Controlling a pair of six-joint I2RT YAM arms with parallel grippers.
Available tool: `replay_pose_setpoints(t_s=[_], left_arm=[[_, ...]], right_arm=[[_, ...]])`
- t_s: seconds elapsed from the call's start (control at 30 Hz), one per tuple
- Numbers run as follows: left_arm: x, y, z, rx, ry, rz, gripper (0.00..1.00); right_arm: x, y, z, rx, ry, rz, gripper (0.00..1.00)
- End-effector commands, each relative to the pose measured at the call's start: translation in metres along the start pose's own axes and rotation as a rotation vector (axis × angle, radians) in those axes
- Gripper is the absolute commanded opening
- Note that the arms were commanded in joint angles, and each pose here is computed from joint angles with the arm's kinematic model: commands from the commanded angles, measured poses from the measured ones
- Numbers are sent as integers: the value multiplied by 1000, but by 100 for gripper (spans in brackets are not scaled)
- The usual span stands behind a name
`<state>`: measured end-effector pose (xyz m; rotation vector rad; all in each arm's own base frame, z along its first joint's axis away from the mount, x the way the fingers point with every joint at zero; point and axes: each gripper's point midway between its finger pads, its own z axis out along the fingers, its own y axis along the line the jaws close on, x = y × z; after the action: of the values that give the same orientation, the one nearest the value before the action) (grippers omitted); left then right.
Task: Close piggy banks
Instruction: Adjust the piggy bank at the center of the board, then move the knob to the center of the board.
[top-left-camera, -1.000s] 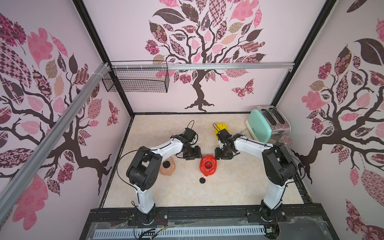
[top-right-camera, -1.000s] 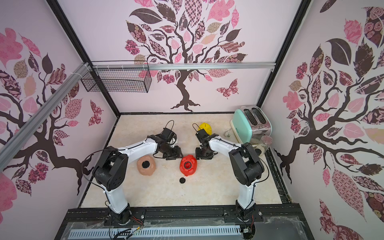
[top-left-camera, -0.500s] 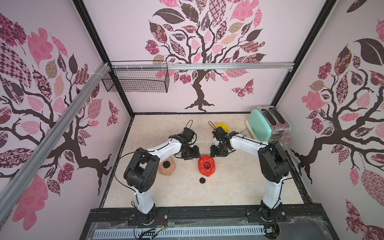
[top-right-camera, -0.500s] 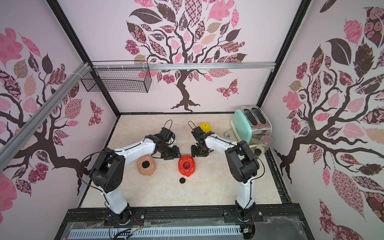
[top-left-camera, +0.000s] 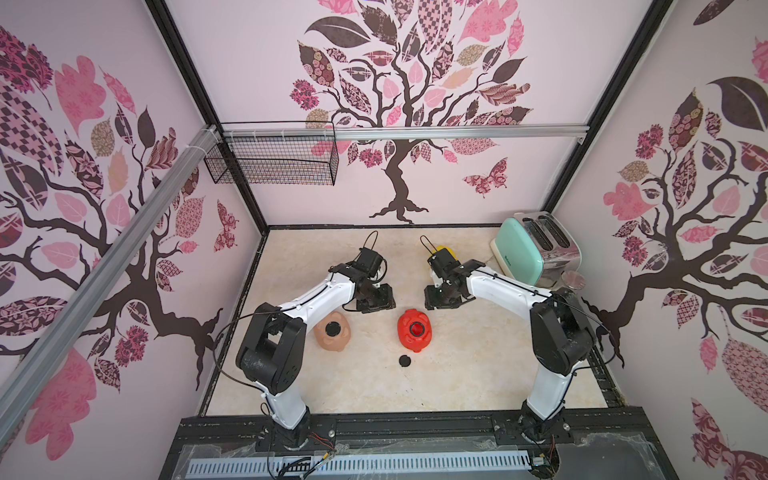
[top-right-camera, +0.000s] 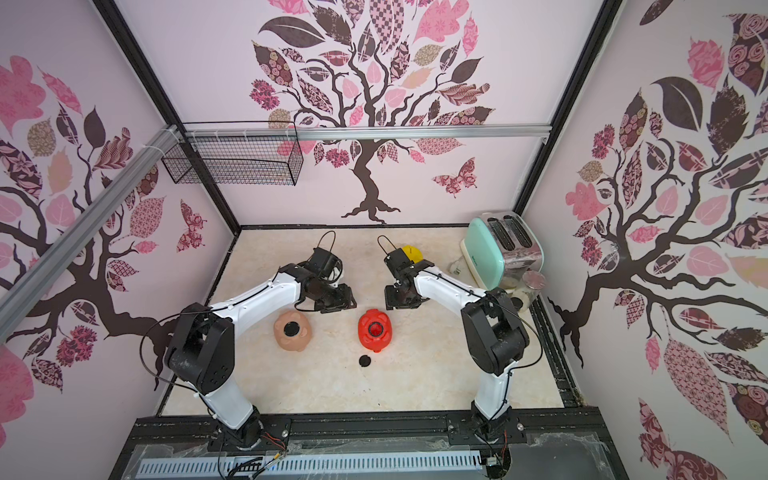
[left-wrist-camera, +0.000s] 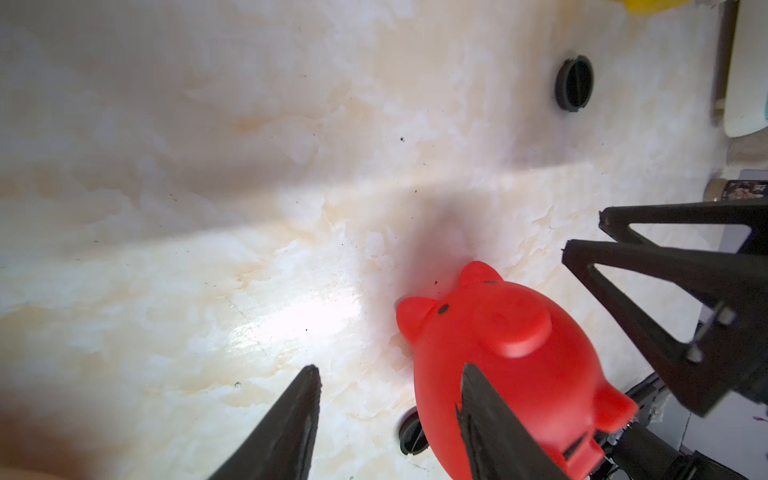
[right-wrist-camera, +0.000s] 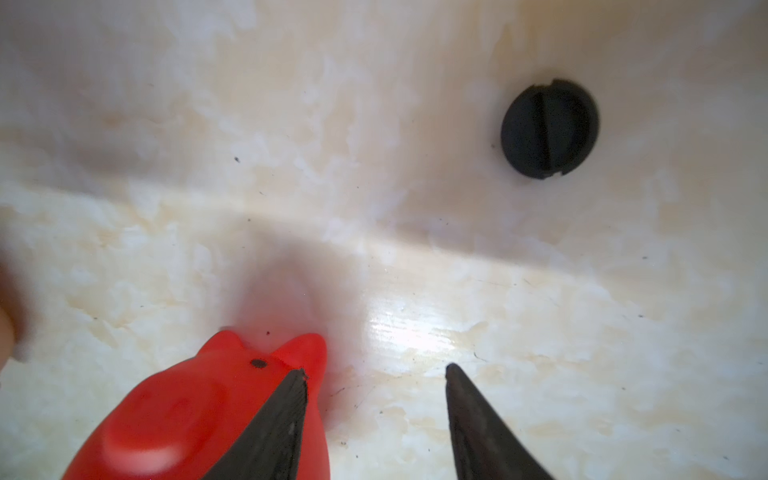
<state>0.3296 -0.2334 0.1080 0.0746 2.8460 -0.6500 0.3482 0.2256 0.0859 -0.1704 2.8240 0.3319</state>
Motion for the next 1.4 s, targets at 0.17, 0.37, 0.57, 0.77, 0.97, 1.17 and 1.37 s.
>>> replay_pose_setpoints(t_s=[0.17,0.37,0.57,0.77,0.97,1.17,1.37], left_arm=[[-3,-11,-74,2,-132,99,57],[25,-1,-135,-21,-273,168,57],[59,19,-189,-52,-450,208,58],[84,51,-227,-134,-637,175,60],[96,66,-254,-138,-799,137,61],[103,77,-269,-157,-887,100,63],[105,82,-274,-169,-906,83,64]], right_arm=[[-2,-1,-76,34,-157,-56,57],[33,36,-122,-129,-196,-142,56],[79,62,-121,-154,-136,-242,56],[132,102,-102,-162,-58,-343,57],[172,132,-71,-179,15,-422,56],[193,140,-37,-137,78,-451,56],[194,146,-8,-88,95,-464,57]])
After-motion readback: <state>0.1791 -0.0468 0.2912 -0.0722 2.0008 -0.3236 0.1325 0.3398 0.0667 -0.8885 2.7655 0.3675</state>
